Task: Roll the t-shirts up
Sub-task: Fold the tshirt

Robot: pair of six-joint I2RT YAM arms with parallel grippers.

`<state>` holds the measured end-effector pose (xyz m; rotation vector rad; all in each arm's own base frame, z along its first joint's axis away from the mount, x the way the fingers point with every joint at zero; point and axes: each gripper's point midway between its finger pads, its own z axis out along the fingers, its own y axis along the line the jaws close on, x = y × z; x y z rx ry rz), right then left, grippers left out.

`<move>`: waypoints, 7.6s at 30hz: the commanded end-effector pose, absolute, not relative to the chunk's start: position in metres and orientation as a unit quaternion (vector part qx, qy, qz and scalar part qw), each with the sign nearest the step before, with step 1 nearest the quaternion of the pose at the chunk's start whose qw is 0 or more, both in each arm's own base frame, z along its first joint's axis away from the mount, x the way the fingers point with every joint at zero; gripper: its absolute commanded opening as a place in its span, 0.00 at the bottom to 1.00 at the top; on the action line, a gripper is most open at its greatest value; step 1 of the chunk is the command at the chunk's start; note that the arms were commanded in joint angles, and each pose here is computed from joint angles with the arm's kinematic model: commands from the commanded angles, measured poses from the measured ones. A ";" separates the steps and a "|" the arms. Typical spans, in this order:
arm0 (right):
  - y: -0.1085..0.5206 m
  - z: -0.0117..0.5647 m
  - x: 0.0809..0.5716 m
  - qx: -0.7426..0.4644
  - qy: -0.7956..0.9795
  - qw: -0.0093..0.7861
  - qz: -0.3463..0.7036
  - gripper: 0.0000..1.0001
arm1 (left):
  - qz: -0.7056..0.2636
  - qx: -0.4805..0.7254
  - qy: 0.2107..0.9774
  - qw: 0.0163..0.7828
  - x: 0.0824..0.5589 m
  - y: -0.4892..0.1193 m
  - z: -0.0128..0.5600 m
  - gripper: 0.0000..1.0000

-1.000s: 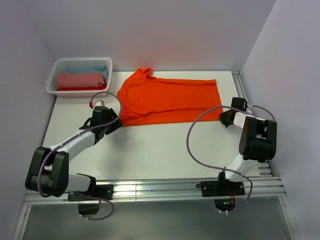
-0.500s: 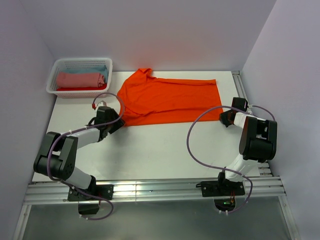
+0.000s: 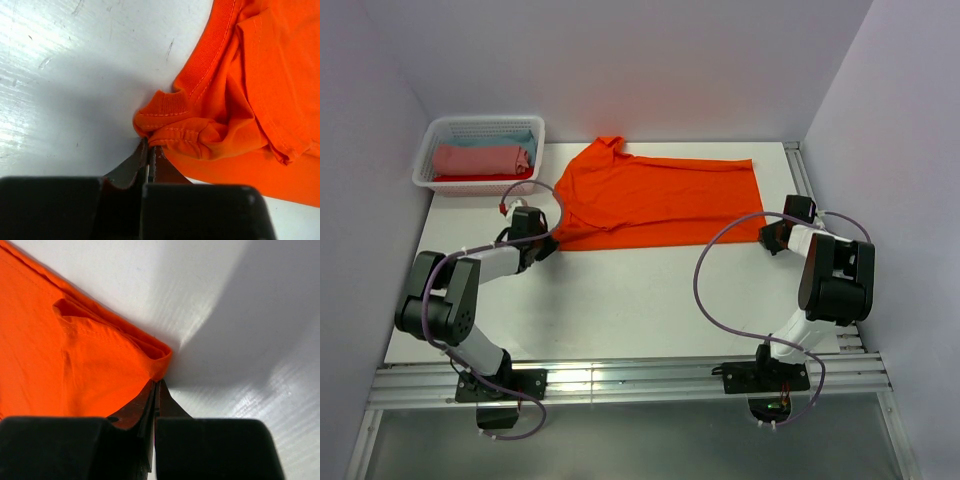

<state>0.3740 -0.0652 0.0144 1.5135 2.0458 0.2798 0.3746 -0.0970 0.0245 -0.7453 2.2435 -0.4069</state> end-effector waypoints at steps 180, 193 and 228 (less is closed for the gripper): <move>0.313 0.012 0.252 -0.019 0.932 0.276 0.236 0.03 | 0.012 -0.263 0.907 0.328 0.442 -0.065 0.043 0.25; 0.383 0.098 0.252 -0.105 0.877 0.310 0.351 0.14 | -0.009 -0.247 0.904 0.349 0.418 -0.077 0.082 0.26; 0.513 0.103 0.230 -0.110 0.807 0.113 0.569 0.14 | -0.144 -0.250 0.855 0.430 0.345 -0.079 0.200 0.31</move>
